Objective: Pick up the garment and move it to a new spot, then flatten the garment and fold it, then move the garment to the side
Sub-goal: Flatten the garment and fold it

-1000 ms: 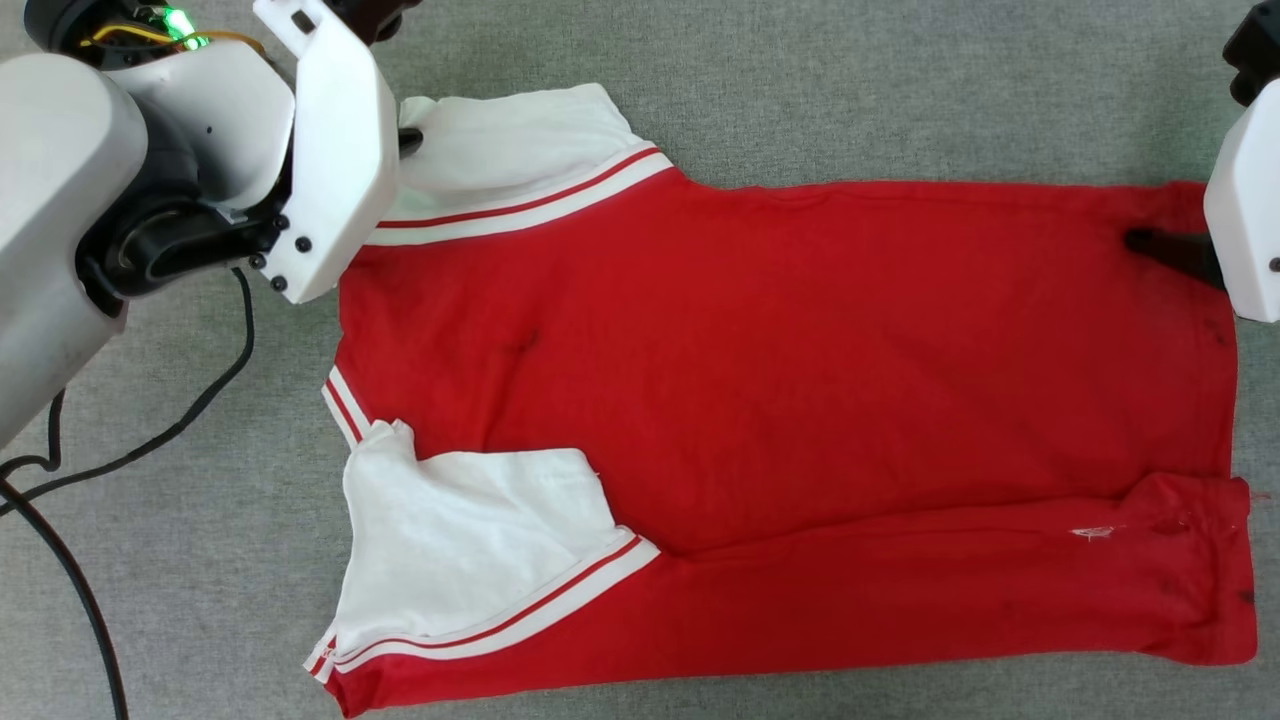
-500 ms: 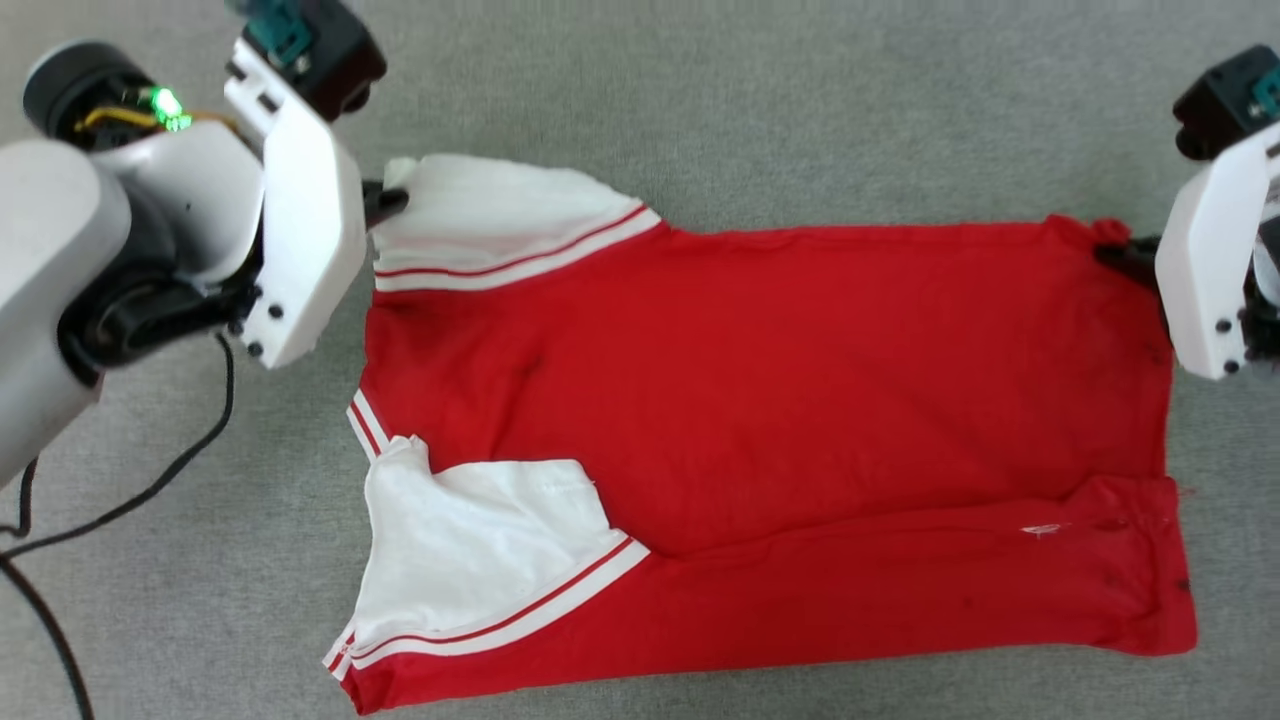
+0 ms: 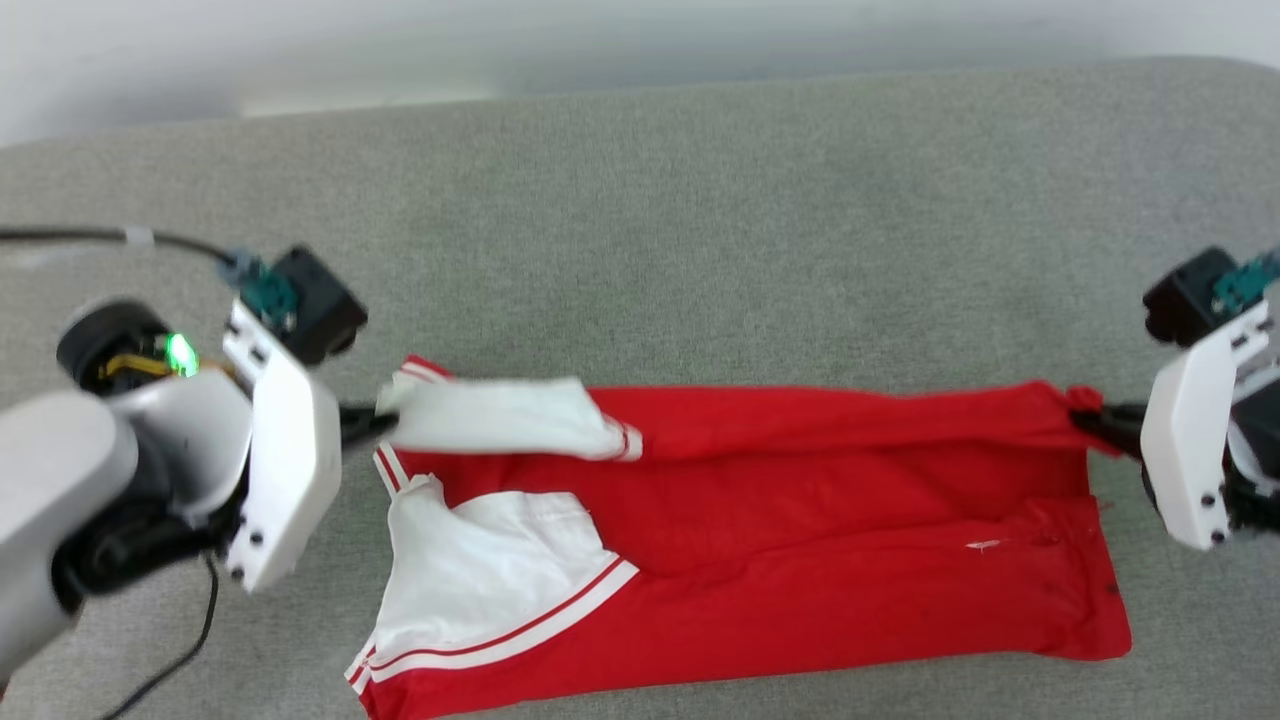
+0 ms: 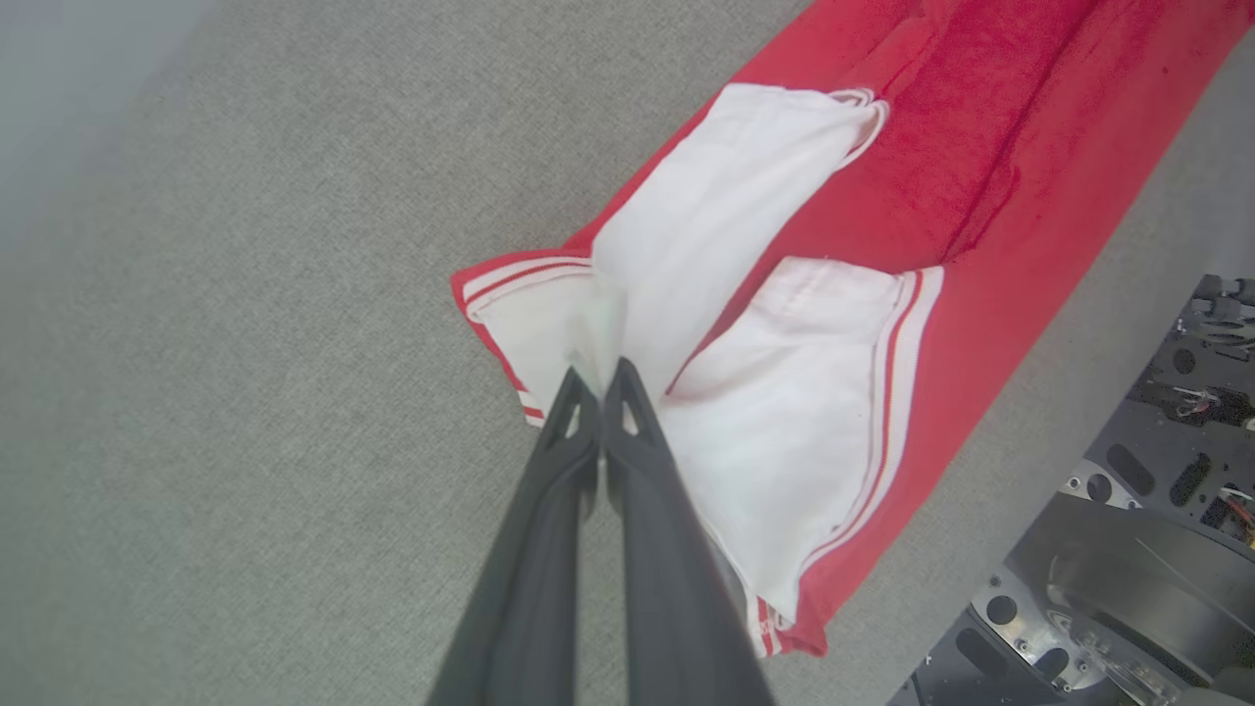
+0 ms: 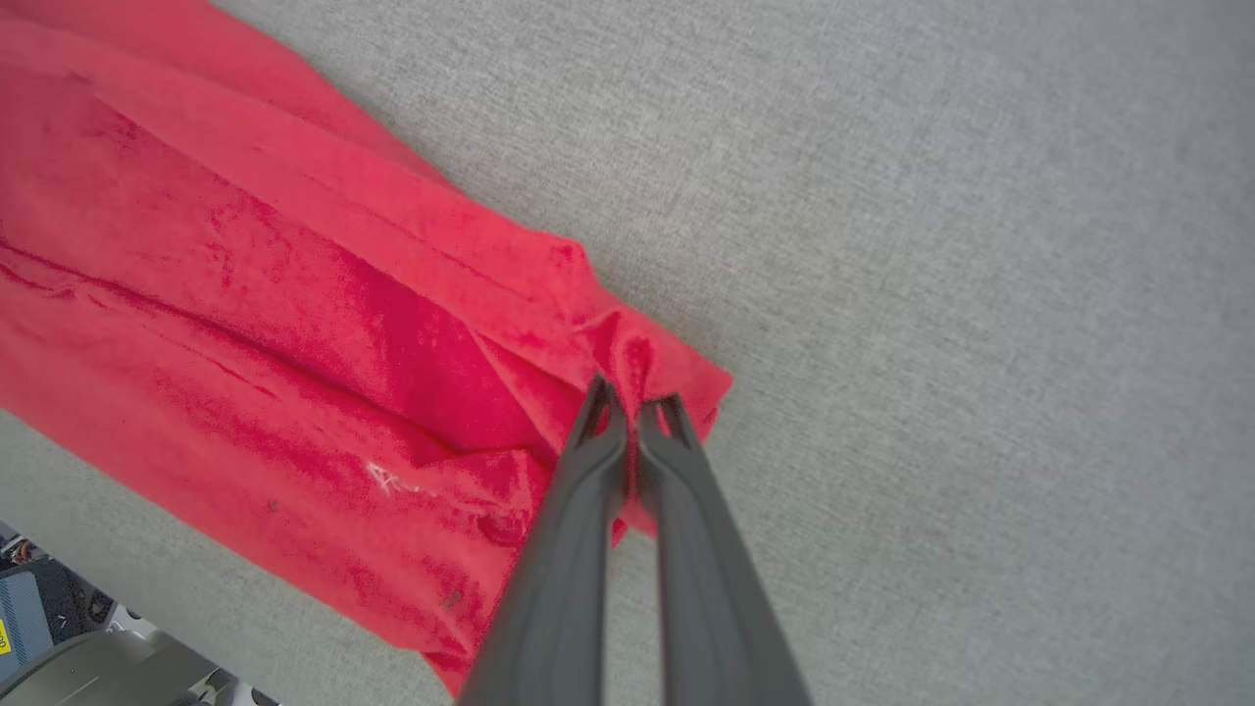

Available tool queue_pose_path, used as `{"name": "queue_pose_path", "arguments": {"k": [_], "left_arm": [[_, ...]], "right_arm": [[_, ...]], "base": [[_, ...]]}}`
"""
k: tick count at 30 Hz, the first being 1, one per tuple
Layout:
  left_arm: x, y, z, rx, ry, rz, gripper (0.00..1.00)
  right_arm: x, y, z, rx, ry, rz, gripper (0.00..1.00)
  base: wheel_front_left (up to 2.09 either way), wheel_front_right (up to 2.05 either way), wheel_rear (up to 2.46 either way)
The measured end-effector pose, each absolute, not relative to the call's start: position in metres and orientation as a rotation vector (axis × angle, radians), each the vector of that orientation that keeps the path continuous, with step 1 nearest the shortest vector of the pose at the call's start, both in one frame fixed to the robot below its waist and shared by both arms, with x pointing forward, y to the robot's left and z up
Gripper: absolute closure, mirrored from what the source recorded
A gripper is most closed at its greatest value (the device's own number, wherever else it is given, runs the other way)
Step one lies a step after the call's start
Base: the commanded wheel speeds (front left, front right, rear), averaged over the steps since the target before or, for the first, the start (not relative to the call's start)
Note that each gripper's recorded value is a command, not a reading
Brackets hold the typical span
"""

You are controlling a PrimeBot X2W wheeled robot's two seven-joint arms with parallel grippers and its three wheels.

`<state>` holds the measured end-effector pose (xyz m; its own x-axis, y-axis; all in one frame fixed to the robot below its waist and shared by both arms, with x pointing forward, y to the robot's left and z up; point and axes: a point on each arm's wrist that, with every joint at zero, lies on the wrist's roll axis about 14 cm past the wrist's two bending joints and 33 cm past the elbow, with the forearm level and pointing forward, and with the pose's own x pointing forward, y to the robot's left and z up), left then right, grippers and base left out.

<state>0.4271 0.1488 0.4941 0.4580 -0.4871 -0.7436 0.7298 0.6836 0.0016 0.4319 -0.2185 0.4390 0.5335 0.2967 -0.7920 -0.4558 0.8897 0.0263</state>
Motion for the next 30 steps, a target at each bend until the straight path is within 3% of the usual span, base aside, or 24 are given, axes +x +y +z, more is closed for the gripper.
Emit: {"name": "queue_pose_path", "arguments": {"k": [9,17,18,19,25,30], "left_arm": [[0.352,0.159,0.451,0.269,0.968,-0.774,1.00],[0.320,0.153,0.413,0.217,1.069,-0.787,1.00],[0.319,0.152,0.411,0.208,1.066,-0.788,0.39],[0.320,0.151,0.410,0.209,1.059,-0.786,0.00],[0.346,0.152,0.433,0.221,0.877,-0.728,0.00],[0.374,0.150,0.462,0.219,0.640,-0.644,0.00]], "right_arm": [[0.382,-0.223,0.417,-0.148,0.967,0.462,1.00],[0.361,-0.222,0.386,-0.125,1.039,0.452,1.00],[0.363,-0.223,0.385,-0.123,1.028,0.444,0.82],[0.364,-0.223,0.385,-0.120,1.020,0.436,0.00],[0.382,-0.220,0.411,-0.097,0.874,0.427,0.00],[0.418,-0.231,0.464,-0.022,0.609,0.359,0.00]], "base": [[0.00,0.00,0.00],[0.00,0.00,0.00],[0.00,0.00,0.00],[0.00,0.00,0.00],[0.00,0.00,0.00],[0.00,0.00,0.00]]}}
